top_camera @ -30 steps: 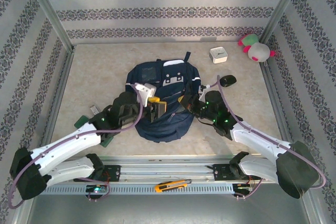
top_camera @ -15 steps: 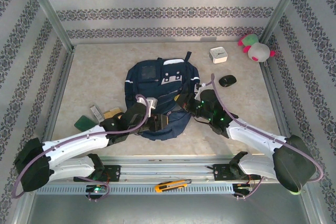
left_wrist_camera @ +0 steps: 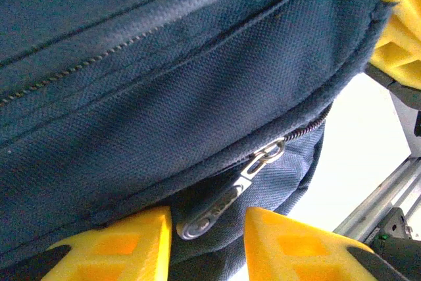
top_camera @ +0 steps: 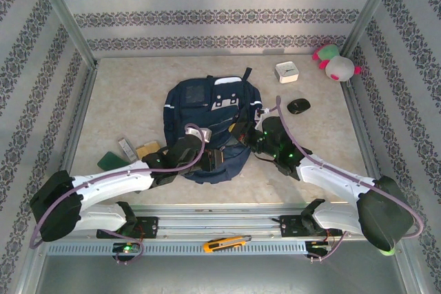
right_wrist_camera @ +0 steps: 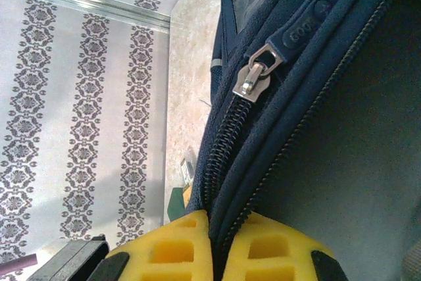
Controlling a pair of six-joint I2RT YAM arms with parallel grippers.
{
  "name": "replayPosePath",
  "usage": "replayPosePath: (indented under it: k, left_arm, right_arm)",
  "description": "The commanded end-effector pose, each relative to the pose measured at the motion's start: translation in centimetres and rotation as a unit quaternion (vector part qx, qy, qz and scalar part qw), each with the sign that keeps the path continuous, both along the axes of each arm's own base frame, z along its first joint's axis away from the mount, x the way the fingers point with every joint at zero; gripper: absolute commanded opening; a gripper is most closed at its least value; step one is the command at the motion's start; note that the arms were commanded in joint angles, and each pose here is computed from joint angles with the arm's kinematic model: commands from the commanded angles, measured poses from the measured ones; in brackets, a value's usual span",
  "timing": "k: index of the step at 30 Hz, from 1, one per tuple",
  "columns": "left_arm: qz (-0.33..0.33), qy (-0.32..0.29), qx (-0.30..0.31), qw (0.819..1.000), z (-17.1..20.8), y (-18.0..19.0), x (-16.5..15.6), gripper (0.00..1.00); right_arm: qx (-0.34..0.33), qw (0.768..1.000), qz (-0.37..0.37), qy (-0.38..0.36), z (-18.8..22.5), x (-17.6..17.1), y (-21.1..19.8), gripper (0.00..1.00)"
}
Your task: Pack the student bag
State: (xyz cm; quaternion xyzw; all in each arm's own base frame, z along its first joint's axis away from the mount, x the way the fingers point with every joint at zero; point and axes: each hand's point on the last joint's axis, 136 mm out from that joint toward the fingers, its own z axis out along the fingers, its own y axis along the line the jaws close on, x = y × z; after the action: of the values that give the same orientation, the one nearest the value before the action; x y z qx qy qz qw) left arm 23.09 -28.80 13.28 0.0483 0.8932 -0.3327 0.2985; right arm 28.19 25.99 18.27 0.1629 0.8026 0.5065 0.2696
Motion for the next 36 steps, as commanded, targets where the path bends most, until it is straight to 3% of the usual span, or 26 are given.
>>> replayPosePath:
  k: [1,10,16,25,35,36]
  left_arm:
    - [0.002,-0.048,-0.032,0.998,3.0,-1.5,1.4,0.27]
    - [0.009,-0.054,-0.019,0.998,3.2,-0.6,1.3,0.0]
    - [0.067,-0.04,0.044,0.996,-0.2,4.5,0.7,0.0]
    - [0.122,-0.067,0.119,0.983,-0.9,11.0,0.8,0.0]
    - [0.114,-0.055,0.128,0.984,-2.8,11.9,1.7,0.0]
    - [0.112,-0.051,0.128,0.984,-3.1,11.8,1.6,0.0]
  right_arm:
    - [0.023,0.998,0.008,-0.052,3.2,0.4,1.0,0.0]
    - [0.016,0.999,0.003,-0.051,2.7,0.1,0.4,0.0]
    - [0.026,0.999,0.014,-0.027,2.1,-0.3,-2.5,0.0]
    - [0.049,0.998,0.047,0.0,2.6,-0.4,-5.8,0.0]
    - [0.035,0.997,0.065,0.016,2.2,-0.3,-7.7,0.0]
    - [0.028,0.997,0.063,0.017,2.2,-0.3,-8.0,0.04]
